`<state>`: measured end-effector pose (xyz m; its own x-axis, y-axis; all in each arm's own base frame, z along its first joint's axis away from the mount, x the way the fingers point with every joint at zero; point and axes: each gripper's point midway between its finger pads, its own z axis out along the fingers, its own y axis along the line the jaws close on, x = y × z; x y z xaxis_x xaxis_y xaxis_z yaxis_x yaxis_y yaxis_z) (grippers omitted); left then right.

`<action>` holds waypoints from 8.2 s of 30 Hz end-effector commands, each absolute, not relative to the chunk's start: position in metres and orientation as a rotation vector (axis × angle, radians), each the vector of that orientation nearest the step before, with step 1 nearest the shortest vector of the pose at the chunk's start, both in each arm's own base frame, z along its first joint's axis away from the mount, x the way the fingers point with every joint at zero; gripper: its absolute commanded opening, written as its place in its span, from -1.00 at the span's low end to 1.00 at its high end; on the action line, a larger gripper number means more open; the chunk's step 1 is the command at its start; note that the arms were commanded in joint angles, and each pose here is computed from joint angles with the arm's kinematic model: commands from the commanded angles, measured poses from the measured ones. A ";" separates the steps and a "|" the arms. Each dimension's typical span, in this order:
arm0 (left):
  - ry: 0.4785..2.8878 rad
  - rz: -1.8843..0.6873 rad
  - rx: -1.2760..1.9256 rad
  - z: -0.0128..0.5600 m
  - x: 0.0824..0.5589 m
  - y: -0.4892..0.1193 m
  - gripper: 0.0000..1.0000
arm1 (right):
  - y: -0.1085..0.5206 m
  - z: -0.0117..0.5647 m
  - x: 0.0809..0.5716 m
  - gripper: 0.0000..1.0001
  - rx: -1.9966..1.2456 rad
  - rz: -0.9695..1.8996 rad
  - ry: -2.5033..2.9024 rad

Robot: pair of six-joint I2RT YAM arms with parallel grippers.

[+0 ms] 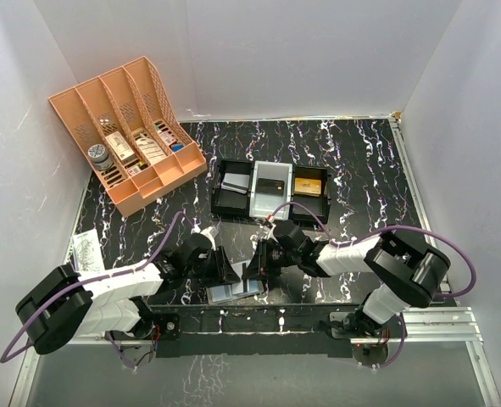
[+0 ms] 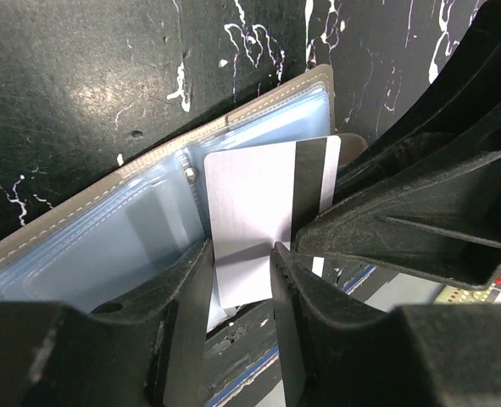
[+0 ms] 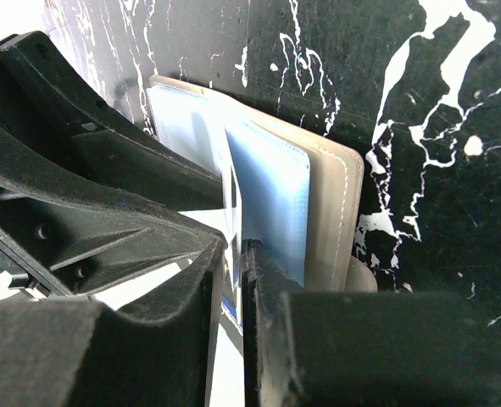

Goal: Take the credit cards out of the card holder

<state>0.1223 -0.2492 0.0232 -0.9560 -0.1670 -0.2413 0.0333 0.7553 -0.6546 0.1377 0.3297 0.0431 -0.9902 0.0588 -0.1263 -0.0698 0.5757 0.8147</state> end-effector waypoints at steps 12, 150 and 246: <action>2.689 -0.929 -0.103 0.018 0.120 -0.239 -0.44 | 0.345 0.053 0.147 -0.87 -0.042 1.441 2.604; 2.343 -0.033 -0.288 0.137 0.246 -0.047 0.97 | 0.354 0.123 0.480 -1.00 -1.233 -0.254 1.752; 2.347 -0.152 -0.223 0.141 0.244 -0.065 0.97 | 0.365 0.113 0.177 0.01 -0.033 0.819 2.381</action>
<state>0.2471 -0.0678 0.1339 -0.7130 -0.2003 -0.6719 -0.1135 0.9787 -0.1713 0.1715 0.3670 0.0961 -0.8665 0.0600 -0.4955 -0.2845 0.7564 0.5891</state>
